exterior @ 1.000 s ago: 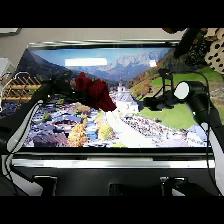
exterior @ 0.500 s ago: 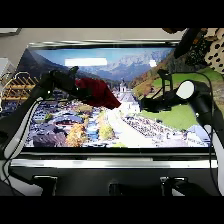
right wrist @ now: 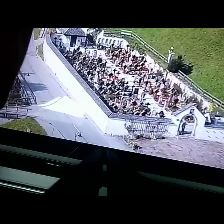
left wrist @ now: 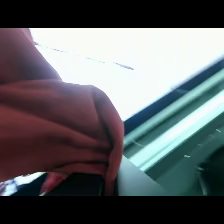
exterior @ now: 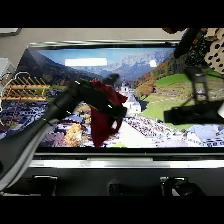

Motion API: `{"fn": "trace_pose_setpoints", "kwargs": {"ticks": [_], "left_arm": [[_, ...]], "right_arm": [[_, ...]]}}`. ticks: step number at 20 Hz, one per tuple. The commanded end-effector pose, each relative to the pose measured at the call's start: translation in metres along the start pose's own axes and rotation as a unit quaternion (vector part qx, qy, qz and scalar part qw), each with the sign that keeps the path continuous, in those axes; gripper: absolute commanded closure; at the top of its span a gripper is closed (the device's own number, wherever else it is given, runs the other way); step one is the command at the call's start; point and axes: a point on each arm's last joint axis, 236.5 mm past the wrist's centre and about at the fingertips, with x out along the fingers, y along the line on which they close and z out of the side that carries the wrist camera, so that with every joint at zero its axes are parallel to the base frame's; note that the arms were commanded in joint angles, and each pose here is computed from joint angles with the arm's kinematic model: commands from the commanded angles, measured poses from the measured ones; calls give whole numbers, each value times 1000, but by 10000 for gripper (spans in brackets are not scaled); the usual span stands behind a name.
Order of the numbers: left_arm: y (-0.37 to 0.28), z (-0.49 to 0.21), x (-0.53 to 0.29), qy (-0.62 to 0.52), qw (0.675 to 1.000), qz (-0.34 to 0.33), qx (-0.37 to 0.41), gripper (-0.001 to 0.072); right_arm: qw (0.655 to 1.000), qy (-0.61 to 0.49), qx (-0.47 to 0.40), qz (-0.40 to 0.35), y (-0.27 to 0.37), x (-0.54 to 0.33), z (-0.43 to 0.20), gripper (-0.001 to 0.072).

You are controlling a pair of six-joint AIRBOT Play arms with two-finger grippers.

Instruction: Fold the clothes and pants, and hang the long-sleeved shirts on hangers.

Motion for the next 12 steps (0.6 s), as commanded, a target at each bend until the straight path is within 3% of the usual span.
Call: {"fn": "trace_pose_setpoints", "kwargs": {"ticks": [1,5,6,8,9,11,12], "left_arm": [[-49,-22,62,7,1000,-19,6,693],[-46,-30,104,27,999,-23,-7,684],[-46,-27,101,21,999,-25,1,581],[-46,-14,79,6,999,-32,17,182],[-44,-6,61,-2,999,-34,32,123],[-30,16,12,-31,998,-28,42,122],[-15,27,-16,-50,998,-18,34,122]], "right_arm": [[997,-58,-2,-41,-17,-51,-18,624],[994,-97,14,-44,-19,-73,-23,624],[994,-97,15,-44,-19,-73,-23,624],[994,-99,24,-40,-18,-73,-22,613],[993,-105,31,-35,-16,-73,-19,612],[985,-146,90,-1,-5,-77,1,605],[976,-165,144,12,-3,-79,11,556]]}}
